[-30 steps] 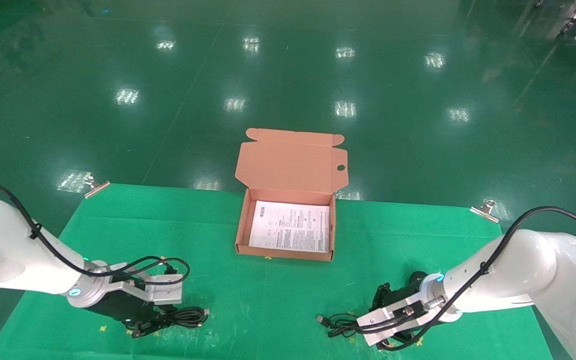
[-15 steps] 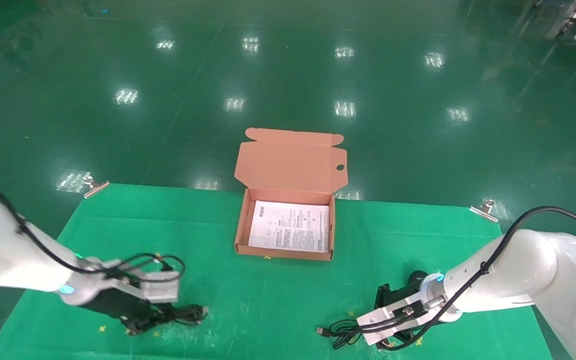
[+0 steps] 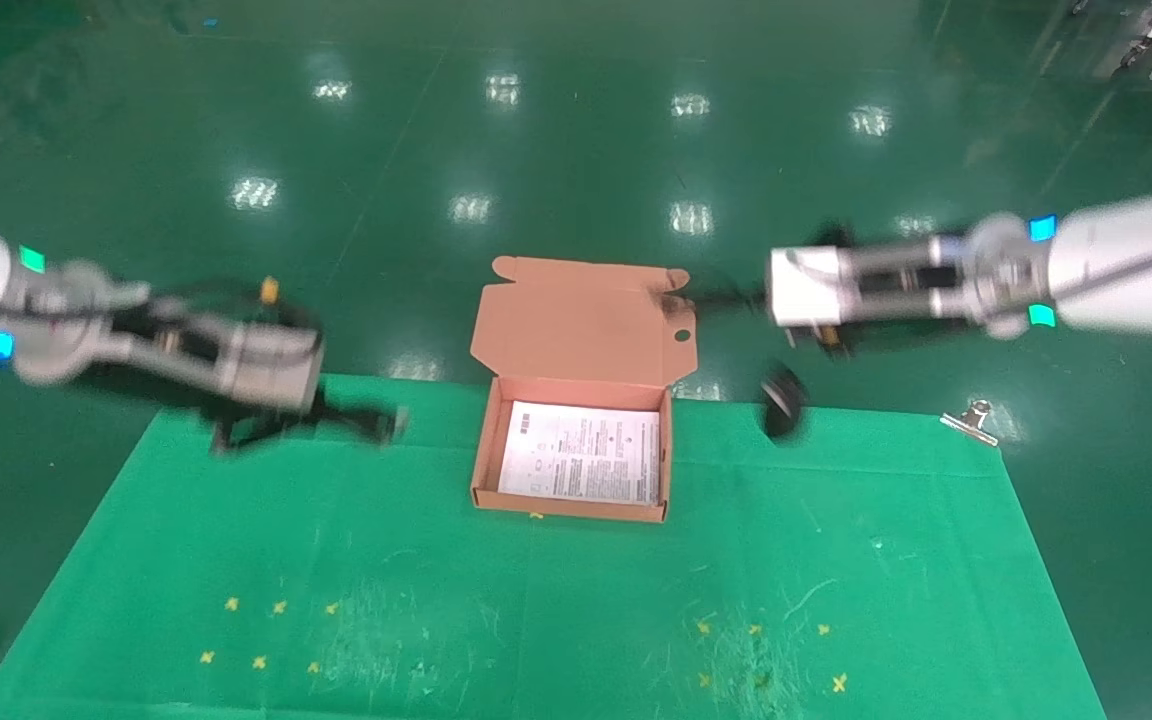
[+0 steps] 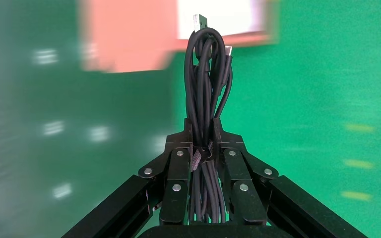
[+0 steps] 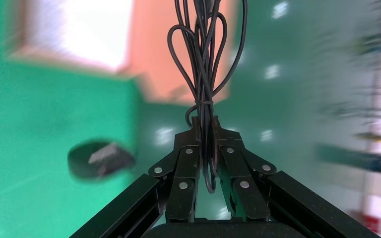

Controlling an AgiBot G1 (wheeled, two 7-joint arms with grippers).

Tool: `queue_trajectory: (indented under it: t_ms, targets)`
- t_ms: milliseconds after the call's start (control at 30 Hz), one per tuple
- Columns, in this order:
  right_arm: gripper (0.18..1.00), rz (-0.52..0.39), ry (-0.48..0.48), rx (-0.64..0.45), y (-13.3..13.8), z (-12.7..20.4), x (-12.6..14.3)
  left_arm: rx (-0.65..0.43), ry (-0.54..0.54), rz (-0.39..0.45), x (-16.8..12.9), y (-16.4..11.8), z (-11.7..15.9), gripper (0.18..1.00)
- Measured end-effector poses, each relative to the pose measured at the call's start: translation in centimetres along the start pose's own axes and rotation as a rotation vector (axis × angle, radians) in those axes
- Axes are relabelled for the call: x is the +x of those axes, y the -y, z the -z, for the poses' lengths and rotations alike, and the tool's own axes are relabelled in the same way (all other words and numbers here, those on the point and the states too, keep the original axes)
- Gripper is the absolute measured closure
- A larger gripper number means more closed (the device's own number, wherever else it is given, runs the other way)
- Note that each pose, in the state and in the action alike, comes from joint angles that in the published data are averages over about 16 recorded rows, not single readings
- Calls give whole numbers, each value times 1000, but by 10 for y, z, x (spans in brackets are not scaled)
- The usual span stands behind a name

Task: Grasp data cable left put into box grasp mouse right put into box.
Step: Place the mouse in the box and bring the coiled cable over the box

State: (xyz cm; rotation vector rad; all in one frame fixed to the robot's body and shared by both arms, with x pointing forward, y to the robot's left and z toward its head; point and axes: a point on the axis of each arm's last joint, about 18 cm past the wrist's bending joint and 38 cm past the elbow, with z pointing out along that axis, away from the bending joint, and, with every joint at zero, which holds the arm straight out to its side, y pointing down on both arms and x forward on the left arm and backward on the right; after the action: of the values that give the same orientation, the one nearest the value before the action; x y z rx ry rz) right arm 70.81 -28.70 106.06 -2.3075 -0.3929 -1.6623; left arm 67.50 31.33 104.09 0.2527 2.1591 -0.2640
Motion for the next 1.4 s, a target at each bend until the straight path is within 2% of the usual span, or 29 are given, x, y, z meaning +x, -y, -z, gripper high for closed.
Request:
queue_trajectory:
  t_ms: [167,333,633,833,1033,1400]
  targets:
    - [969,28,-121,56,33,11,54,-41,178,-49,-40,22,22,931]
    - [969,56,-199,109,67,14,93,-60,320,-63,-68,44,35,932]
    - [969,86,-244,164,107,16,131,-62,415,-49,-87,68,48,932]
    - [969,104,-231,178,118,19,139,-61,424,-43,-90,72,53,933]
    - [969,126,-210,185,121,16,135,-61,416,-50,-87,73,54,933]
    - [969,133,-160,217,129,-8,107,-90,351,-40,-65,64,49,933]
